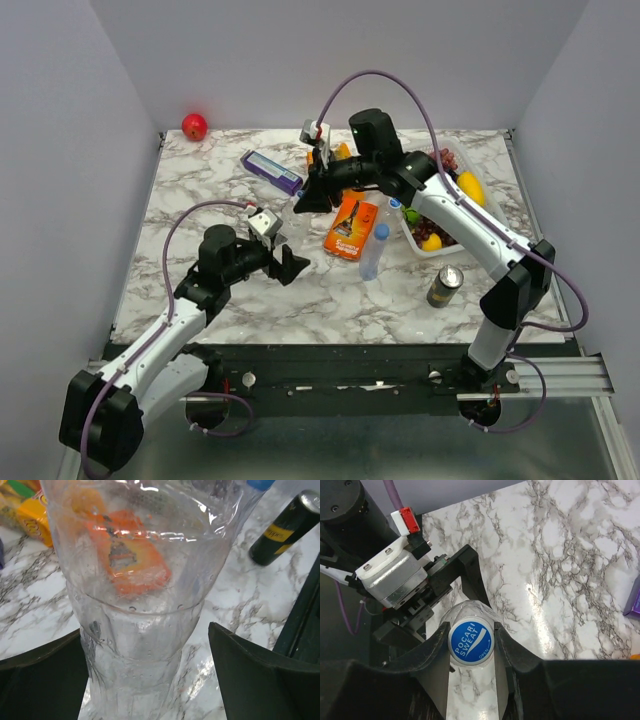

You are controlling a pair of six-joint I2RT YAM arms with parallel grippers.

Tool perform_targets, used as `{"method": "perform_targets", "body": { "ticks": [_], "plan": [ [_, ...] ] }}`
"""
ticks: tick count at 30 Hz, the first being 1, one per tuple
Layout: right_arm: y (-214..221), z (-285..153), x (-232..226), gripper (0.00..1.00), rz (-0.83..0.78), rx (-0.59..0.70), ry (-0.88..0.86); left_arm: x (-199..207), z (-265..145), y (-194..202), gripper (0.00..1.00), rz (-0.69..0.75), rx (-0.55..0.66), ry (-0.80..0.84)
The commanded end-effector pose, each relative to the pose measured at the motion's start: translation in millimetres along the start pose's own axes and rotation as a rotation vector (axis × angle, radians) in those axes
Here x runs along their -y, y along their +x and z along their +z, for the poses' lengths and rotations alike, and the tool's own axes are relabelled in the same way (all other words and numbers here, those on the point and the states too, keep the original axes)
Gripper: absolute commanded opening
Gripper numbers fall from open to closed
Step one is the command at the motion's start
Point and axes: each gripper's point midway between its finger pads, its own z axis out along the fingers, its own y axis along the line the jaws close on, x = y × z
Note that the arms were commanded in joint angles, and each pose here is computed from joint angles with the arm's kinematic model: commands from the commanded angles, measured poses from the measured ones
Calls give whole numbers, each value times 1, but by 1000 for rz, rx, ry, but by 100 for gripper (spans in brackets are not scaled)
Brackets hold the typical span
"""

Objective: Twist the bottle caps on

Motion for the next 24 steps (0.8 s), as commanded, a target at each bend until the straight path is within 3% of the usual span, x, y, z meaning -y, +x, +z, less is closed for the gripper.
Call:
{"method": "perform_targets", "body": {
  "ticks": [1,8,11,18,24],
  "plan": [
    [22,10,21,14,-152,-28,54,-23,-22,9,99,45,-117,-142],
    [60,19,33,13,-246,-127,108,-47,-69,11,99,132,-187,-279],
    [67,20,34,12,-292,-150,120,-58,-80,6,99,151,-159,-359],
    [80,27,29,13,-316,-177,107,-65,-78,5,99,101,-144,-399],
    [89,30,28,22,-314,-195,108,-66,-78,8,99,106,-153,-394]
  ]
}}
